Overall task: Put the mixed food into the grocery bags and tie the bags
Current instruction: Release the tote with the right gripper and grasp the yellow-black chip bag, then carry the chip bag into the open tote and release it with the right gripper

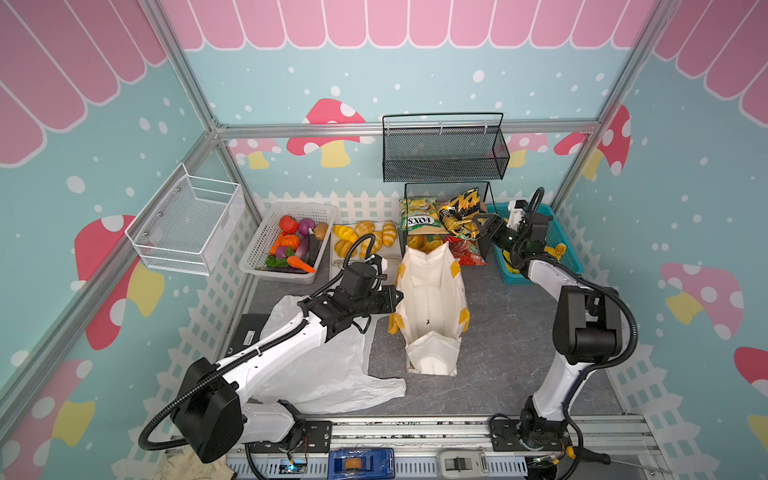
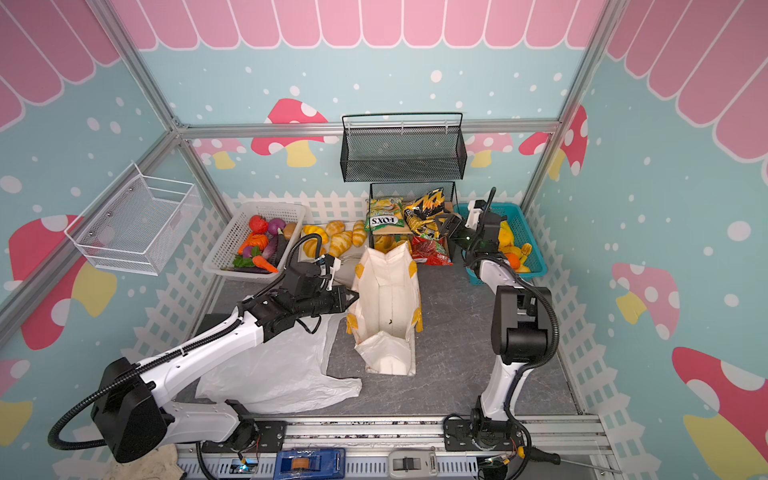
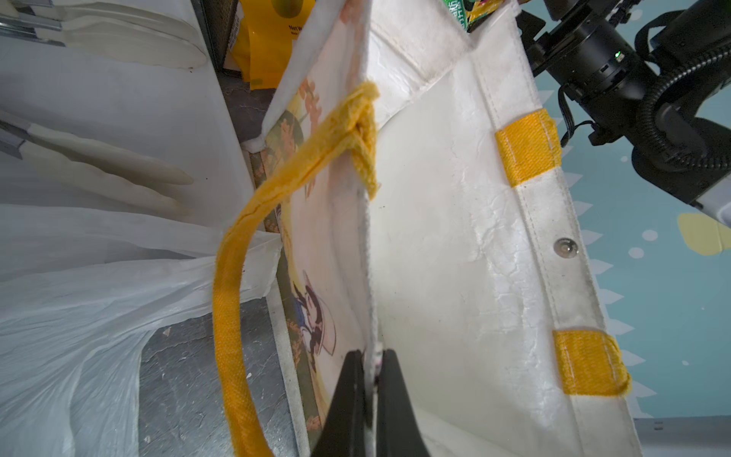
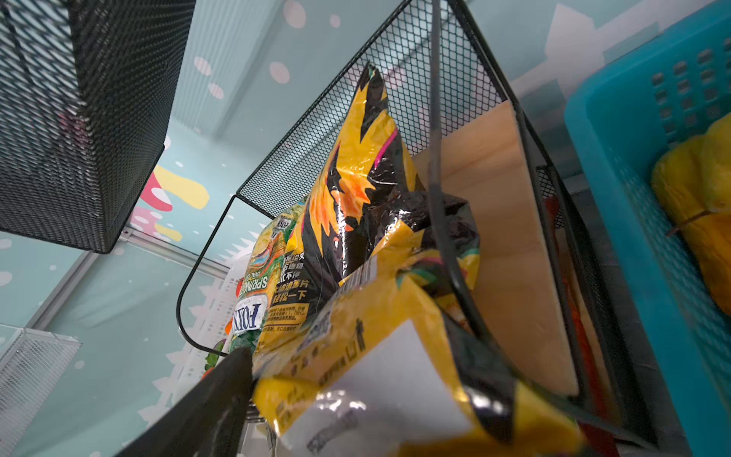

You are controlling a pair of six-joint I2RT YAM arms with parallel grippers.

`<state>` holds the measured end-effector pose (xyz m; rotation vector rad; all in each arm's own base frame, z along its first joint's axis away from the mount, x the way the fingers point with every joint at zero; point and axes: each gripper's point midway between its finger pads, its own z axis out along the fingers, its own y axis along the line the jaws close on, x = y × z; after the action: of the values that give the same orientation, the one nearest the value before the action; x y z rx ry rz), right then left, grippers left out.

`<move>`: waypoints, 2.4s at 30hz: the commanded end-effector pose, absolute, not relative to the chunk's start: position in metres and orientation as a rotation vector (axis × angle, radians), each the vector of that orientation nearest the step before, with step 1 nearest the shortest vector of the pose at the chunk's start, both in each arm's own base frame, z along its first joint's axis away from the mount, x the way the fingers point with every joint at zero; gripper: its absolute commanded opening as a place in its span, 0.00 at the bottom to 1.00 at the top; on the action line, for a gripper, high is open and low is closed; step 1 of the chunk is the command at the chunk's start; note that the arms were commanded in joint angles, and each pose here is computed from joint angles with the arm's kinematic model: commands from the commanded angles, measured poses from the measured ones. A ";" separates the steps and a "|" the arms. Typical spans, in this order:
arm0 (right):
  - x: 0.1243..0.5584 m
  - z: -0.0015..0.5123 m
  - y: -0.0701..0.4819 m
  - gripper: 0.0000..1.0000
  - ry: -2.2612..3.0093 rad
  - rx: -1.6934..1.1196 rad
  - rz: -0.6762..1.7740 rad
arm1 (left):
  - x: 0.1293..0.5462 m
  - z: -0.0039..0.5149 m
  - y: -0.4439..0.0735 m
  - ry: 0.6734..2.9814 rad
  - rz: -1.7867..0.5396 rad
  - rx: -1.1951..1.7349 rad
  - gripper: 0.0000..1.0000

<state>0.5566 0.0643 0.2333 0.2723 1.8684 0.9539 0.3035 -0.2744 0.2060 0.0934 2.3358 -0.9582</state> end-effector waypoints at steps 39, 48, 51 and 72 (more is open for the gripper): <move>0.293 0.396 0.181 0.07 1.852 -0.518 0.899 | 0.314 0.206 -0.290 2.323 -1.027 0.114 0.00; 0.283 0.342 0.203 0.07 2.072 -0.583 0.749 | 0.313 0.206 -0.291 2.318 -1.036 0.118 0.00; 0.287 0.318 0.218 0.08 2.153 -0.601 0.679 | 0.312 0.208 -0.291 2.315 -1.039 0.116 0.00; 0.318 0.300 0.230 0.70 2.131 -0.572 0.560 | 0.310 0.209 -0.285 2.300 -1.024 0.108 0.00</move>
<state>0.3183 0.2435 0.2519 -0.6024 2.2768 0.5384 0.3096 -0.2882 0.2042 0.1194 2.3240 -1.0259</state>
